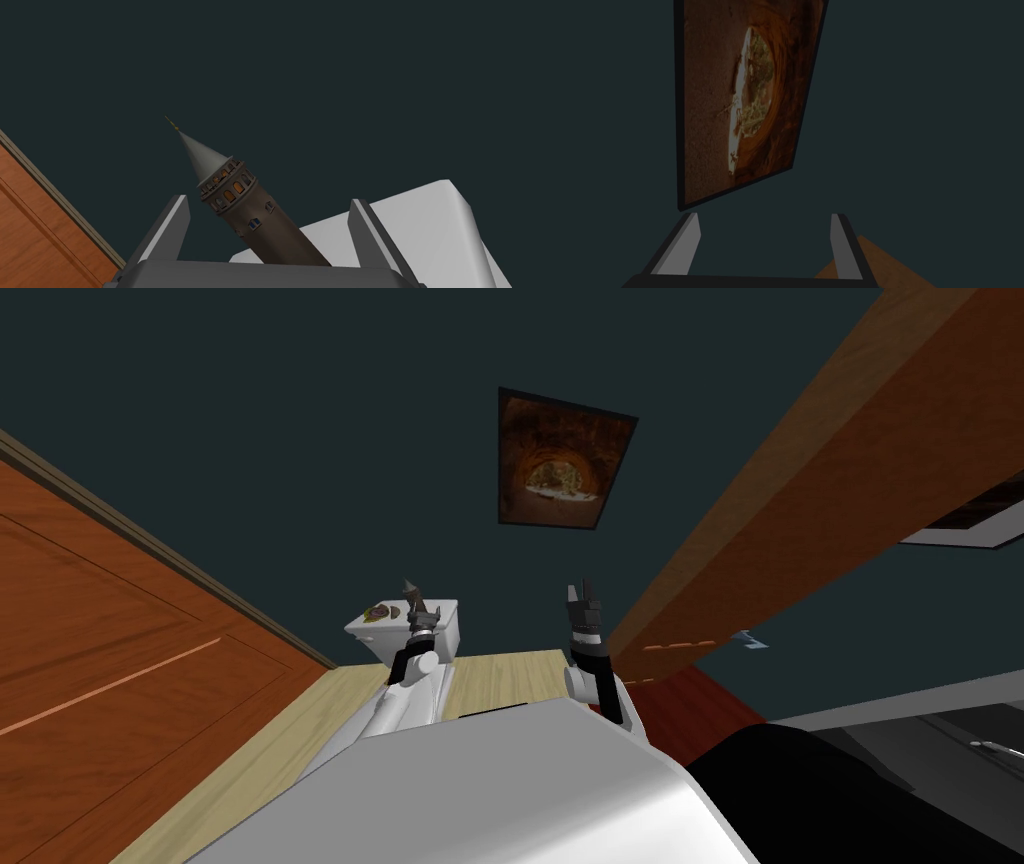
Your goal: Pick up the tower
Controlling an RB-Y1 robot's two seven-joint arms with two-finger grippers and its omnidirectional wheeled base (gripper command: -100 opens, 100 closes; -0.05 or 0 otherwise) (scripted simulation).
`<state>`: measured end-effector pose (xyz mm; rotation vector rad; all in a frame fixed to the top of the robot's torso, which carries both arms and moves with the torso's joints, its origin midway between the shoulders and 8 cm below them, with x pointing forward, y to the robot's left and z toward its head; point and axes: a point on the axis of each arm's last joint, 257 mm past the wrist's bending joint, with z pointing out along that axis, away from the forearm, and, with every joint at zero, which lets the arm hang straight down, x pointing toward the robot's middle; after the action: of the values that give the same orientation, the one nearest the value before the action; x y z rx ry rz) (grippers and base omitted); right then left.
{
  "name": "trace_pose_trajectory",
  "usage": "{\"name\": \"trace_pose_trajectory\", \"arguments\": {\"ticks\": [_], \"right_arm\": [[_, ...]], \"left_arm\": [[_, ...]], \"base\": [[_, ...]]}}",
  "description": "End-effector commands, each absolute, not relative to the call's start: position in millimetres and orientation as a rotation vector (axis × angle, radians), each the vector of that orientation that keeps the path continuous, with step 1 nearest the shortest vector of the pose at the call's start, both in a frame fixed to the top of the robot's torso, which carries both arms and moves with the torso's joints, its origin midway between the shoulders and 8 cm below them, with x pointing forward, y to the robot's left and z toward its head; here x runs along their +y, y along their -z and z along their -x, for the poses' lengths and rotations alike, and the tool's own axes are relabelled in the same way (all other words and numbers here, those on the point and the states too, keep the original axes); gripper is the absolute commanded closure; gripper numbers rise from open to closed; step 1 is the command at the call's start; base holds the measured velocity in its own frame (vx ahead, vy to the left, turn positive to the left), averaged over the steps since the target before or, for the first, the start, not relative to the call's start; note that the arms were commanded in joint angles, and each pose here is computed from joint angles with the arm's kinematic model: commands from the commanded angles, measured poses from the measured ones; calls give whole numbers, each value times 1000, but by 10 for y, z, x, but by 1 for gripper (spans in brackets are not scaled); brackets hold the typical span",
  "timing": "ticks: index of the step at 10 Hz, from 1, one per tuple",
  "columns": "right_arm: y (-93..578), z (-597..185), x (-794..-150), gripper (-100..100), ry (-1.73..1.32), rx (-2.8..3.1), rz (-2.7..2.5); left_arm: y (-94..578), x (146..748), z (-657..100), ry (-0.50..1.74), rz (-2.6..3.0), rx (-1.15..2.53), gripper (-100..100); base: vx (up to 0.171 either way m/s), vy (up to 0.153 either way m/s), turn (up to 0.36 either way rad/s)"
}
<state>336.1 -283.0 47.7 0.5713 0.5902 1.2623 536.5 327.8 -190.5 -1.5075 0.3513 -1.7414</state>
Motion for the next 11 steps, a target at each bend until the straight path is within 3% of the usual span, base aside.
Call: {"name": "trace_pose_trajectory", "arguments": {"ticks": [1,11], "right_arm": [[-477,-3361,-2830,0,-1262,590,-571],[-477,-3361,-2830,0,-1262,590,-571]], "left_arm": [[1946,3352,-5479,1750,1549,304,-100],[2226,3747,-5880,1746,1741,31,-100]], "base": [[-32,-19,-2],[-18,-22,7]]}}
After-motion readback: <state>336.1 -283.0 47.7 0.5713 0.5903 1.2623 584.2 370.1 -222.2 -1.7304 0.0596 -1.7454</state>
